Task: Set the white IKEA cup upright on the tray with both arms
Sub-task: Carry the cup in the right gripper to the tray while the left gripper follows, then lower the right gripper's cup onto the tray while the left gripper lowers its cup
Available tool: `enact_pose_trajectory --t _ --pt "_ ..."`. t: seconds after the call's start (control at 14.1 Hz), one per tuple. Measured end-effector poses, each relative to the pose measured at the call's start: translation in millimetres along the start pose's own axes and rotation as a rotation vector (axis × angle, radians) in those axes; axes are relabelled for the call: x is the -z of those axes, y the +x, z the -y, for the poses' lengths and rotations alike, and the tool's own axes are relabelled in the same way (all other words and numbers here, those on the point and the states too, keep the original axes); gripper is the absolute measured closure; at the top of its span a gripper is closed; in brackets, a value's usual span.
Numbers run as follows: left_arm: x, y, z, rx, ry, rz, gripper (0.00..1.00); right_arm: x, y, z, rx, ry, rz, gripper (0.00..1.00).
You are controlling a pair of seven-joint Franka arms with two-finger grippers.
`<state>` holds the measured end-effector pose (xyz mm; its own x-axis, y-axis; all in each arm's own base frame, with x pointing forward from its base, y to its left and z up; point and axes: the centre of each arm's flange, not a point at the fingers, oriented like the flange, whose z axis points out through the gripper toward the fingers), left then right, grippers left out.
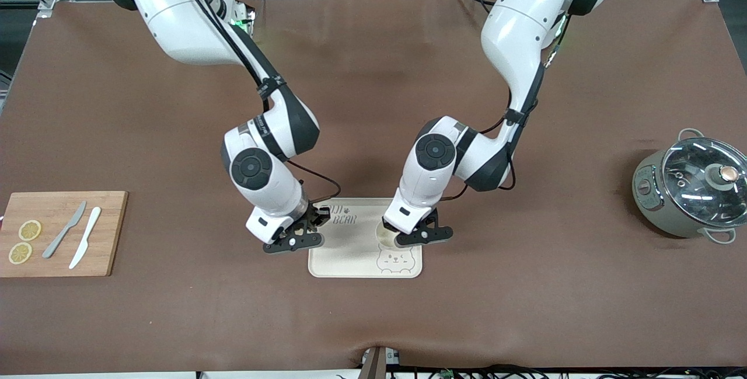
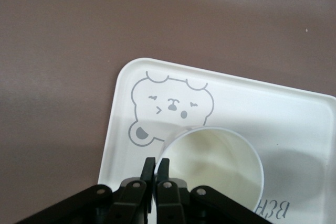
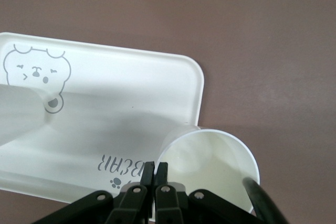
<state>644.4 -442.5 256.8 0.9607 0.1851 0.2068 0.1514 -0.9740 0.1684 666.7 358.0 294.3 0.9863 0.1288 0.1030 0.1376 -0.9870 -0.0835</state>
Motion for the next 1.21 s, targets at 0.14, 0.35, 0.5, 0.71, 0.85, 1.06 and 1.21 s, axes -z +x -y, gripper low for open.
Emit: enact_pose_trajectory --t 0.14,0.35,0.5,0.71,0.85,1.06,1.21 --pt "-12 -5 -2 0.003 -0.010 -0.008 0.95 -8 -5 13 -0.022 -0.014 0.001 0.96" --pt "-24 -12 -4 0.004 -0.010 -0.005 0.95 -14 -10 28 -0.054 -0.016 0.000 0.96" --pt "-26 -14 -5 0.002 -0.010 -0.004 0.95 -19 -14 37 -0.066 -0.028 -0.006 0.96" --pt "-26 -13 -5 0.003 -0.011 -0.005 0.95 -36 -23 50 -0.094 -0.056 -0.012 0.96" --pt "-25 -13 -6 0.007 -0.011 -0.007 0.92 -46 -24 55 -0.115 -0.049 -0.029 0.96" --pt "-23 -8 -3 0.040 -0.006 -0.021 0.62 -44 -23 56 -0.141 -0.049 -0.037 0.95" --pt "-23 -6 -2 0.048 -0.002 -0.024 0.41 -45 -22 55 -0.145 -0.049 -0.037 0.85"
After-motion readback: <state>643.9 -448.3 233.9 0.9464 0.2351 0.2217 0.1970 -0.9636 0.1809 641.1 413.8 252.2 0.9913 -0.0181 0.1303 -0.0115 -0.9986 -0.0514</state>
